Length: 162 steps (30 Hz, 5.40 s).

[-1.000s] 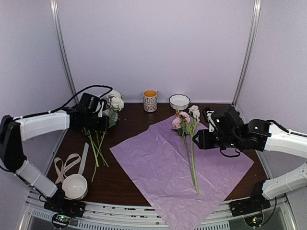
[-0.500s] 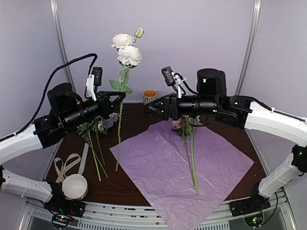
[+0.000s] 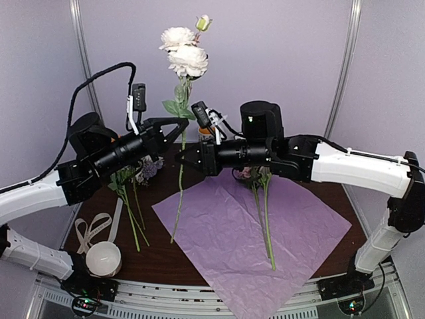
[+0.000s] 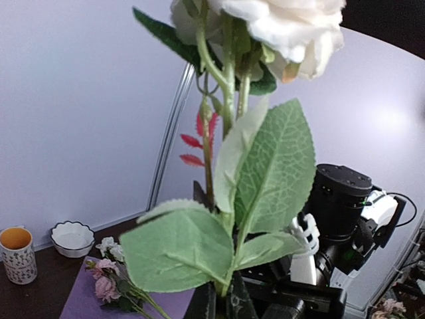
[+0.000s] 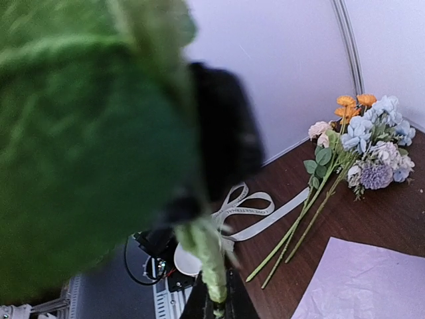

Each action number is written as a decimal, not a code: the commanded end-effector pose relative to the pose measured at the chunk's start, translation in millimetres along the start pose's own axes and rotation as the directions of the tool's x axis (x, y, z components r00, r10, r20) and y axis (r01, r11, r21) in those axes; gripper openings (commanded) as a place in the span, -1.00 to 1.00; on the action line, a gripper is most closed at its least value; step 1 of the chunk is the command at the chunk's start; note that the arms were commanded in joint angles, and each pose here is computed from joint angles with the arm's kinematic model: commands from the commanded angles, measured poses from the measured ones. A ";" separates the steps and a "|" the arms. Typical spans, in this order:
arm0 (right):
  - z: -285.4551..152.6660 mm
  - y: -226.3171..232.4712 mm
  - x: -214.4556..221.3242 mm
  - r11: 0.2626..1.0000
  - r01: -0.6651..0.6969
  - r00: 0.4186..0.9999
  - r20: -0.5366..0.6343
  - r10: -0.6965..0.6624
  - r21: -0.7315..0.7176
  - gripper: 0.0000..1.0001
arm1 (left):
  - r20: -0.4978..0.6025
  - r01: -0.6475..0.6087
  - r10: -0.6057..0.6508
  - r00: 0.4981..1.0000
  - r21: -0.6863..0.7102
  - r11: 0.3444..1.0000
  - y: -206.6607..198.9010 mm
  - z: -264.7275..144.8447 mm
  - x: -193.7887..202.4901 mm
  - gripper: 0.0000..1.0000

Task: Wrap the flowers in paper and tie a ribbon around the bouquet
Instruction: Pass from the left arm to the right, then place the fake flower on the flattened wrapping paper, then pick up the fake flower from the corner of the board, then pass from the left arm to the right, then place the fake flower on the flattened wrapping paper, then pick up the fake flower from the corner of the board.

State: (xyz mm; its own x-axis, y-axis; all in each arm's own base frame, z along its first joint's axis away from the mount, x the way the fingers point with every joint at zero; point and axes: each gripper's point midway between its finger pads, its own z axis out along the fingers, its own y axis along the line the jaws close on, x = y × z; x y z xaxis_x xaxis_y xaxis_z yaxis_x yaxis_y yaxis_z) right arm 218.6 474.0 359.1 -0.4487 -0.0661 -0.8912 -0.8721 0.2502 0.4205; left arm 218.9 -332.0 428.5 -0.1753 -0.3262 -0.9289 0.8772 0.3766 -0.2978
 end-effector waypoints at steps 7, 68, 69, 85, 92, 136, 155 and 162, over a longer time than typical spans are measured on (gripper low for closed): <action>-48.0 -60.2 13.4 0.913 -0.147 0.989 0.069 0.131 0.379 -1.00 | -0.100 0.055 -0.064 0.993 -0.092 0.994 12.5 -8.4 1.6 0.36; -87.1 -77.8 -17.9 0.980 -0.011 1.000 0.015 0.008 0.199 0.06 | -0.033 -0.252 0.253 0.967 -0.272 0.929 123.1 -43.6 -21.1 -1.00; -85.1 -65.6 -31.3 0.989 -0.003 0.998 0.065 -0.007 0.150 0.07 | -0.006 -0.257 0.261 0.965 -0.190 0.948 102.2 -36.2 -24.3 -1.00; -44.4 -13.1 -102.1 0.998 0.043 0.964 0.259 -0.054 0.047 0.48 | -0.082 -0.207 0.238 0.968 0.283 0.937 -2.4 13.8 31.6 -1.00; -37.3 -16.6 -96.4 0.999 0.018 0.971 0.237 -0.027 0.038 -0.65 | -0.121 -0.179 0.223 0.967 0.300 0.937 -3.4 17.0 43.3 -1.00; -204.4 -279.5 161.8 0.334 -0.190 0.843 -0.021 0.537 0.923 -0.13 | -0.366 -0.078 -0.595 0.716 -0.889 0.452 460.3 -140.9 191.3 0.45; -198.8 -244.9 105.8 0.509 -0.144 0.923 -0.071 0.379 0.849 -0.06 | -0.363 0.021 -0.365 0.857 -0.683 0.730 390.5 -54.7 98.7 -1.00; -193.4 -195.1 44.6 0.695 -0.096 0.983 -0.043 0.180 0.712 -0.03 | -0.472 -0.262 0.080 0.878 -0.334 0.905 258.6 -25.5 32.7 -1.00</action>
State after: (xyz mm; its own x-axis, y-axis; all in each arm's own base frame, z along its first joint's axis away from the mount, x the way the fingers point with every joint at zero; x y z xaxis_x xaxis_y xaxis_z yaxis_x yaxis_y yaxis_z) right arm 336.7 217.0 204.9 -0.7450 -0.0474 -0.6654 -0.2604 0.9390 0.2247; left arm 474.8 -187.4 251.5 -0.5663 -0.0199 -0.8240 0.4412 0.8371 -0.3234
